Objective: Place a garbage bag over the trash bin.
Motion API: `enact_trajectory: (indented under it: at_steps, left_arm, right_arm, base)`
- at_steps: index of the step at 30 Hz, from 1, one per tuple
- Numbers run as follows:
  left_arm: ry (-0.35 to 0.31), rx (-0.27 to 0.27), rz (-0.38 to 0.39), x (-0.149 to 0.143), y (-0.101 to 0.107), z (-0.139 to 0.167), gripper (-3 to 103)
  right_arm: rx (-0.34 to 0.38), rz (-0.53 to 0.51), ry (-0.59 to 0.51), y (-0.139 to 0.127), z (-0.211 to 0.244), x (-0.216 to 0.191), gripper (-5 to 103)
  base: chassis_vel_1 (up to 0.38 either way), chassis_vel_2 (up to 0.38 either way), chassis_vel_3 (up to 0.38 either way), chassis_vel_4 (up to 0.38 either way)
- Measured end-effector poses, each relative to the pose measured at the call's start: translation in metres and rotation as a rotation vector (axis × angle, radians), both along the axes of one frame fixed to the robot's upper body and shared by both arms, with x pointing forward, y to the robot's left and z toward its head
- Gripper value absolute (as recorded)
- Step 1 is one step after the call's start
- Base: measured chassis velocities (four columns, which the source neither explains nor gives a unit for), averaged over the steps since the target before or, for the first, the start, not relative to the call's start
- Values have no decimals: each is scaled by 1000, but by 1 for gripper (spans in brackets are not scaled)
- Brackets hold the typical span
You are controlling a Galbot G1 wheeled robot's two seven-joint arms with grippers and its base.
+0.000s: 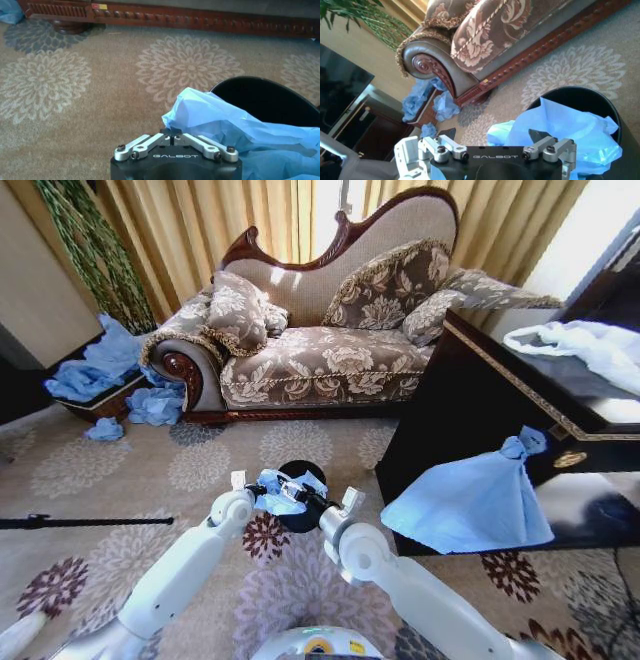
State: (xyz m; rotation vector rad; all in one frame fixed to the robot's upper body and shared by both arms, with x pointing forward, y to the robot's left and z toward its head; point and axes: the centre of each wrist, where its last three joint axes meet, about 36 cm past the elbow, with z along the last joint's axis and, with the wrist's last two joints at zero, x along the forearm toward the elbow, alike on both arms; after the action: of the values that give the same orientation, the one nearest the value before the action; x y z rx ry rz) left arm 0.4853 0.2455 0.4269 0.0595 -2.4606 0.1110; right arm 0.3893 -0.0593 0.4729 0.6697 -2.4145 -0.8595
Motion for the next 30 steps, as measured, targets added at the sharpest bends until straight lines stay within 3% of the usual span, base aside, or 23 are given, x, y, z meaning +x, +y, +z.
enact_trajectory:
  at_steps: [9,21,24,30]
  left_arm:
    - [-4,-2,3,1,3,2,0]
    - [-6,-4,4,2,4,3,0]
    - [-7,-4,5,2,6,2,0]
    - [-9,-6,3,4,6,3,0]
  right_arm:
    - [-20,-23,22,8,-13,17,89]
    - [-18,-32,59,20,-27,21,93]
    - [-13,-30,60,26,-27,22,83]
    - [-17,-34,59,35,-32,23,82]
  base:
    - [0,0,0,0]
    - [0,0,0,0]
    - [0,0,0,0]
    - [0,0,0,0]
